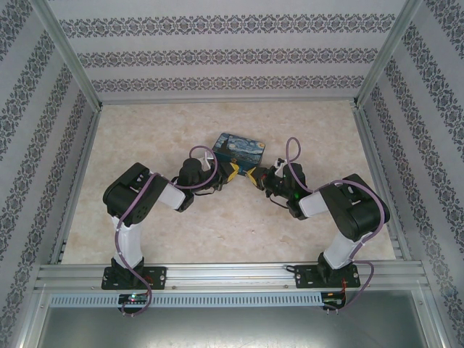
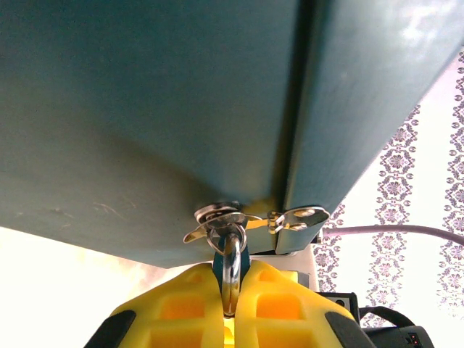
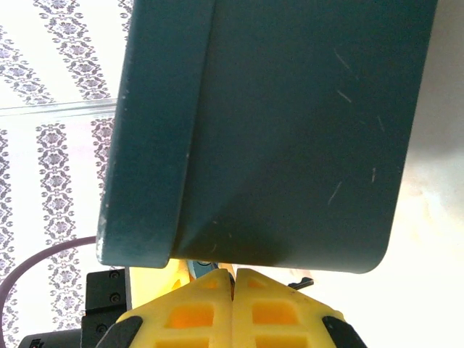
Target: Unlock the padlock with the key
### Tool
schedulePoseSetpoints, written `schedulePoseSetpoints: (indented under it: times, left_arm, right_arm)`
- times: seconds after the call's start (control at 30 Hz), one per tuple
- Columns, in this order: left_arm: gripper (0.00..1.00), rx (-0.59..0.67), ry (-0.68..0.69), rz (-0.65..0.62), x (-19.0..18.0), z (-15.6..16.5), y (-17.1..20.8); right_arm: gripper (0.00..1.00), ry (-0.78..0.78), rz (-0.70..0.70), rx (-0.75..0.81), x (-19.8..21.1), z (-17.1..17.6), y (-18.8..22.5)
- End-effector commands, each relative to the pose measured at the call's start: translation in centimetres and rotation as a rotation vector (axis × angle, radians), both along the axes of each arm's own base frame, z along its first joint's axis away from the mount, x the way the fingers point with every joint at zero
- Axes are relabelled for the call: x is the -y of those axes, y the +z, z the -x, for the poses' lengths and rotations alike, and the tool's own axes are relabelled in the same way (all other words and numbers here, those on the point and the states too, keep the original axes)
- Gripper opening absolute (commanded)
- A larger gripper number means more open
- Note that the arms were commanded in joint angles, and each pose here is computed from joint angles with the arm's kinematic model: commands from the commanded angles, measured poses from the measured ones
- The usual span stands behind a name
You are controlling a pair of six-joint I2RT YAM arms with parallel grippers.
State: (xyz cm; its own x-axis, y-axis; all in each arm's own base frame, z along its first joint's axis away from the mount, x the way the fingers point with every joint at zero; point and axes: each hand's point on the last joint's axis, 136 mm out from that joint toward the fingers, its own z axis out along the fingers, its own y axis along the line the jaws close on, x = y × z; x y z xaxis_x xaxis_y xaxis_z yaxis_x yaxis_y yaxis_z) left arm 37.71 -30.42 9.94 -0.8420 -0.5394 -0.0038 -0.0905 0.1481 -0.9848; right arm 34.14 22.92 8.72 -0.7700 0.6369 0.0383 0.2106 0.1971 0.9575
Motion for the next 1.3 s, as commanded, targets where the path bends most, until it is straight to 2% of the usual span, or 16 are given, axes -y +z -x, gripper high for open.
schedulePoseSetpoints:
  times: [0.0, 0.87, 1.03, 1.13, 1.27]
  left_arm:
    - [0.0, 0.073, -0.012, 0.056, 0.3, -0.5, 2.3]
    - [0.0, 0.082, -0.025, 0.071, 0.9, -0.3, 3.0]
    - [0.0, 0.077, -0.04, 0.069, 1.3, -0.1, 2.9]
    - [0.0, 0.081, -0.045, 0.071, 1.4, 0.0, 3.1]
    - [0.0, 0.084, -0.05, 0.073, 1.5, 0.1, 3.2]
  right_arm:
    - [0.0, 0.001, 0.014, 0.035, -0.3, -0.5, 0.5]
    - [0.0, 0.033, 0.018, 0.045, -2.1, -1.2, 1.1]
    - [0.0, 0.061, -0.004, 0.091, -3.0, -1.7, 2.5]
    - [0.0, 0.107, 0.02, 0.149, -3.7, -1.9, 3.7]
    - [0.0, 0.171, 0.133, 0.207, -4.0, -1.8, 3.8]
